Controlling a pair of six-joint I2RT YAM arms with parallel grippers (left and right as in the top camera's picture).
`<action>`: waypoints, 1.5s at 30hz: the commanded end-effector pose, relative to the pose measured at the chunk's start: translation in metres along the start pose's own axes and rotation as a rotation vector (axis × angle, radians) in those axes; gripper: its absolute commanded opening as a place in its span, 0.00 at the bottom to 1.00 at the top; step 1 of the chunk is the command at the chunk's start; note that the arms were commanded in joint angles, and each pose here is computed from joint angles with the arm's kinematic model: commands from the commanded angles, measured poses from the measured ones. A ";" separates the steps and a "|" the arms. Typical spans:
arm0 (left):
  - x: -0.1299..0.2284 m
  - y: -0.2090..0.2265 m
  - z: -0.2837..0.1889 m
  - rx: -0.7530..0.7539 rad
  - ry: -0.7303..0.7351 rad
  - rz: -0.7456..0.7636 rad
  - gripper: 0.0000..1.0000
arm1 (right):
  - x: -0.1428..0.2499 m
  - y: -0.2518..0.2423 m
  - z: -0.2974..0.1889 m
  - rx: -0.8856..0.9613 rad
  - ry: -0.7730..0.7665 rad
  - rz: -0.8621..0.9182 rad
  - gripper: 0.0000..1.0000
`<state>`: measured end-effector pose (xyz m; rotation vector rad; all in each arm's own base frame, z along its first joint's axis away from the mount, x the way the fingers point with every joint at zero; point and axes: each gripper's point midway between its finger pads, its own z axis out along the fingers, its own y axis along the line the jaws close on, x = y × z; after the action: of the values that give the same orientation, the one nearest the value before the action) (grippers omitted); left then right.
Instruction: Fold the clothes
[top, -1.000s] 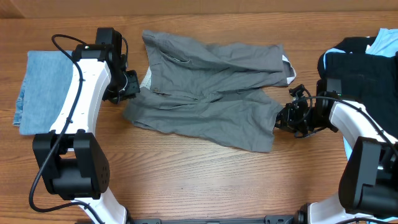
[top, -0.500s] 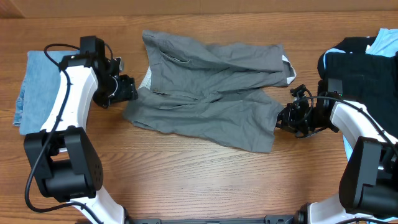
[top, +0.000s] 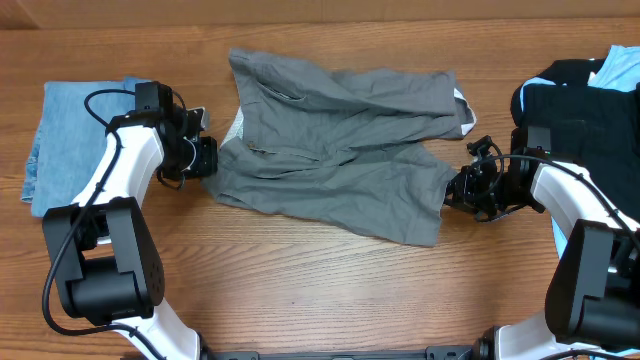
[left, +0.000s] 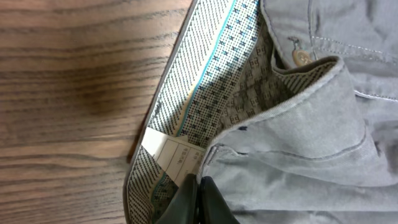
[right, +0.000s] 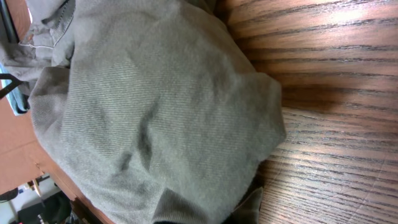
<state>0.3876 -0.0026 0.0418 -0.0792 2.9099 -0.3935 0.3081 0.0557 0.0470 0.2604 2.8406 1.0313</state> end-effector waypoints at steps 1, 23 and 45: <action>-0.002 -0.006 -0.005 0.031 0.000 0.029 0.04 | 0.000 0.000 -0.003 0.006 -0.011 -0.010 0.04; -0.005 0.030 -0.012 -0.037 -0.023 -0.062 0.04 | -0.017 -0.051 -0.032 0.131 -0.115 0.156 0.04; -0.003 0.002 -0.012 0.122 -0.017 -0.086 0.62 | -0.013 -0.011 -0.047 -0.010 -0.047 0.126 0.38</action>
<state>0.3830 0.0031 0.0470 -0.1901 2.8902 -0.5527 0.3042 0.0116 0.0623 0.5377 2.8661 0.9925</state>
